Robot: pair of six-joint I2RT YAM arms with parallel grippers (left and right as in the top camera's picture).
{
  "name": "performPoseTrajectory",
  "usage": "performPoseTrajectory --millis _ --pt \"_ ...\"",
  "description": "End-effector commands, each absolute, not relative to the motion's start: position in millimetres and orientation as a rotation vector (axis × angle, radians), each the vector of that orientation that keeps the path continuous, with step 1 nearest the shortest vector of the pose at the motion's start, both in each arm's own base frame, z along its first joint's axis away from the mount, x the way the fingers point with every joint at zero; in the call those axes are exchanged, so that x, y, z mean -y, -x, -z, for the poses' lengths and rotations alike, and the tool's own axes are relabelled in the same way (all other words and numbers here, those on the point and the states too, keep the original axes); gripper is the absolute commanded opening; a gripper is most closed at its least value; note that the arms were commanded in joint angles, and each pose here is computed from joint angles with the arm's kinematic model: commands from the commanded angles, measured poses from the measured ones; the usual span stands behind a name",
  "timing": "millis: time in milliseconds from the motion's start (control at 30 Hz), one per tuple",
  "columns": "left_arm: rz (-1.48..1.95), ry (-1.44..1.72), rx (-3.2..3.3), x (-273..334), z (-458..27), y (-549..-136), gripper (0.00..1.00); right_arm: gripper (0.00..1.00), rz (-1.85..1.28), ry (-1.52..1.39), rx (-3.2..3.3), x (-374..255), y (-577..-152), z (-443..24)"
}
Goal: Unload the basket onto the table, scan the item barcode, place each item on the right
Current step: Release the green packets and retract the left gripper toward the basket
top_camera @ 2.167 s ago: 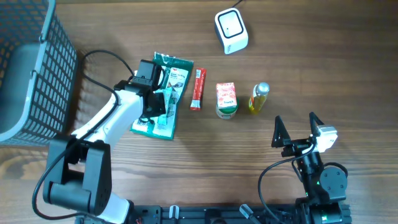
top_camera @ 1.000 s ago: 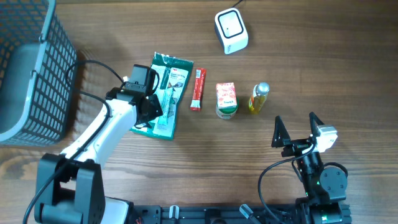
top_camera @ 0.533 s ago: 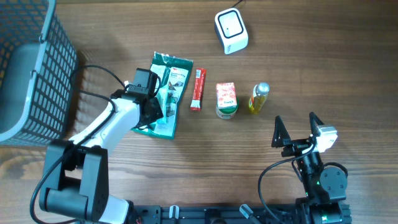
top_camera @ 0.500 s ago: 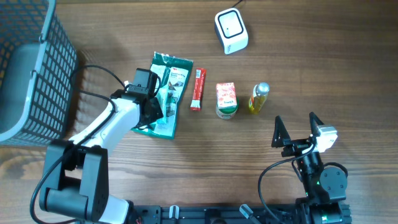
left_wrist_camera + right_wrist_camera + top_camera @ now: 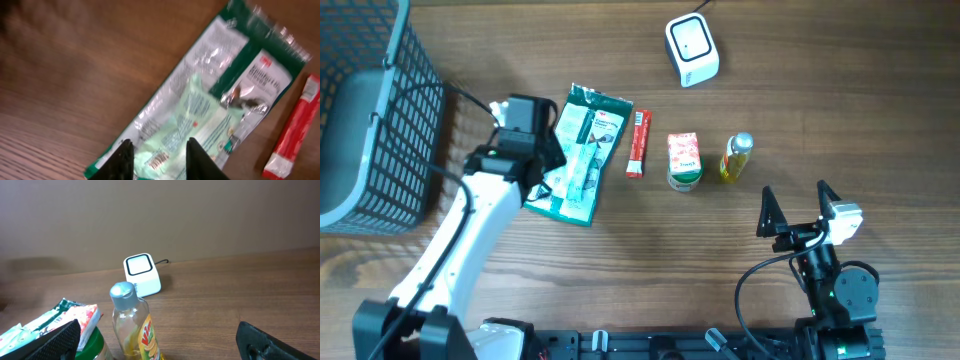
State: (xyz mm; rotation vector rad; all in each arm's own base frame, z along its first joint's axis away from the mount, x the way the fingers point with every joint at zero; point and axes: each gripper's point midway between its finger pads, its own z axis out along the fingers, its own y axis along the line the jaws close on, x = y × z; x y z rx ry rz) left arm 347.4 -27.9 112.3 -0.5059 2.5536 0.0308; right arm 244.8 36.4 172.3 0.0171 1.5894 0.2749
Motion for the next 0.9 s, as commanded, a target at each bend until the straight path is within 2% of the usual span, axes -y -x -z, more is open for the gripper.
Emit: performPoseTrajectory --millis 0,100,333,567,667,767,867 --pt "-0.138 0.364 -2.567 2.0 -116.9 -351.2 0.25 1.00 -0.262 -0.030 -1.581 -33.1 -245.0 -173.9" --pt "-0.157 0.441 -2.604 -18.5 -101.9 -349.5 0.17 1.00 -0.262 -0.030 -1.581 -33.1 -245.0 -173.9" --pt "-0.067 0.429 -2.771 -17.5 -49.7 -346.9 0.12 1.00 -0.262 -0.030 -1.581 -33.1 -245.0 -173.9" --pt "-0.002 0.413 -2.922 -5.5 4.0 -339.1 0.12 1.00 -0.262 -0.030 -1.581 -33.1 -245.0 -174.0" --pt "0.100 0.408 -2.959 7.1 11.7 -335.1 0.12 1.00 -0.262 -0.030 -1.581 -33.1 -245.0 -173.9" --pt "0.288 0.273 -2.975 29.7 8.3 -334.0 0.05 1.00 -0.262 -0.030 -1.581 -33.1 -245.0 -173.9" --pt "0.258 0.252 -2.964 26.0 8.4 -337.1 0.08 1.00 -0.262 -0.030 -1.581 -33.1 -245.0 -174.0"
